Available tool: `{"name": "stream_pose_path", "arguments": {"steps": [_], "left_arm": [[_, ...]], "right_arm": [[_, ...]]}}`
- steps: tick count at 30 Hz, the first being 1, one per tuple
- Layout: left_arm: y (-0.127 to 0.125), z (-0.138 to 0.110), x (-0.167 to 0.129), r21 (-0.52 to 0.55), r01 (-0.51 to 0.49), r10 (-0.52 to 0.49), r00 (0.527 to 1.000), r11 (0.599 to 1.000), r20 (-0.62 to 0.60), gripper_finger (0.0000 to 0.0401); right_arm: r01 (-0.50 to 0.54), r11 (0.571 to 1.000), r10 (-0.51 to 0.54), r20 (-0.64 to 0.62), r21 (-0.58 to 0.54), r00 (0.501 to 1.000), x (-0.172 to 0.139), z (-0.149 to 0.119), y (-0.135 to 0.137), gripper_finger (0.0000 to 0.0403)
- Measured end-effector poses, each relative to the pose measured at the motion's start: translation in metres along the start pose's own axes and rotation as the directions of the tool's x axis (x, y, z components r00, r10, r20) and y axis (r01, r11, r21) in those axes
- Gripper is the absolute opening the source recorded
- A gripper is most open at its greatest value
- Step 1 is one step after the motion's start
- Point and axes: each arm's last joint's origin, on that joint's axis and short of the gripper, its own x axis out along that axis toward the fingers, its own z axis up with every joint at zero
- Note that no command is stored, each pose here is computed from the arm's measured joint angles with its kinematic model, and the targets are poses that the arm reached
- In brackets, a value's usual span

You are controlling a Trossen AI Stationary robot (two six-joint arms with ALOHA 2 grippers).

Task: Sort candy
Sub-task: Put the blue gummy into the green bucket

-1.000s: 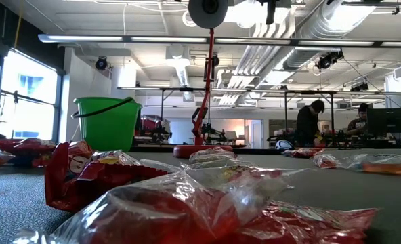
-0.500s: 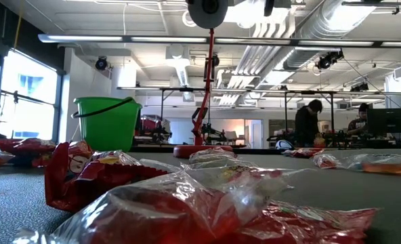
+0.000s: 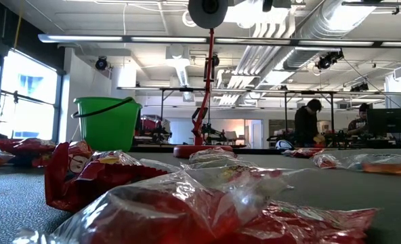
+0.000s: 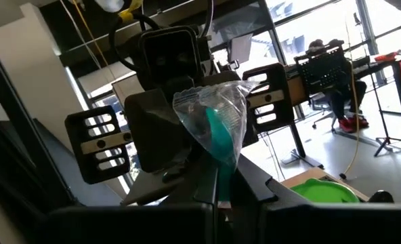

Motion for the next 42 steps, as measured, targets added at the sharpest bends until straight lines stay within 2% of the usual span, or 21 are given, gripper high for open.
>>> {"name": "stream_pose_path", "arguments": {"steps": [9, 17, 21, 24, 29, 33, 37, 42], "left_arm": [[-0.003, -0.001, 0.0, 0.008, -0.01, 0.01, 1.0, 1.0, -0.001, 0.009], [-0.002, -0.001, 0.0, -0.103, -0.023, 0.023, 1.0, 0.994, -0.002, 0.009], [-0.004, -0.001, 0.0, -0.106, -0.017, 0.017, 1.0, 0.994, -0.006, 0.0088], [-0.007, -0.002, 0.0, -0.106, -0.012, 0.011, 1.0, 0.994, -0.006, 0.0072], [-0.009, -0.001, 0.0, -0.105, -0.006, 0.005, 1.0, 0.994, -0.006, 0.0011], [-0.008, -0.001, 0.0, -0.104, -0.006, 0.005, 1.0, 0.995, -0.007, 0.0008], [-0.008, -0.003, 0.0, -0.104, -0.009, 0.007, 1.0, 0.995, -0.02, 0.0003], [-0.008, -0.006, -0.001, -0.103, -0.018, 0.012, 0.998, 0.995, -0.057, 0.0001]], "right_arm": [[-0.039, 0.999, 0.039, -0.011, -0.014, 0.999, 0.001, -0.004, 0.011, 0.0012], [-0.042, 0.998, 0.041, -0.012, -0.036, 0.999, 0.001, -0.004, 0.012, 0.0012], [-0.041, 0.998, 0.04, -0.012, -0.049, 0.999, 0.001, -0.005, 0.012, 0.0012], [-0.042, 0.998, 0.041, -0.013, -0.05, 0.999, 0.001, -0.005, 0.012, 0.0012], [-0.041, 0.998, 0.04, -0.013, -0.05, 0.999, 0.001, -0.005, 0.012, 0.0012], [-0.036, 0.998, 0.035, -0.015, -0.051, 0.999, 0.001, -0.005, 0.011, 0.0013], [-0.022, 0.998, 0.021, -0.023, -0.052, 1.0, 0.001, -0.005, 0.008, 0.0035], [-0.013, 0.999, 0.011, -0.042, -0.052, 0.999, 0.001, -0.006, 0.007, 0.0094]]}}
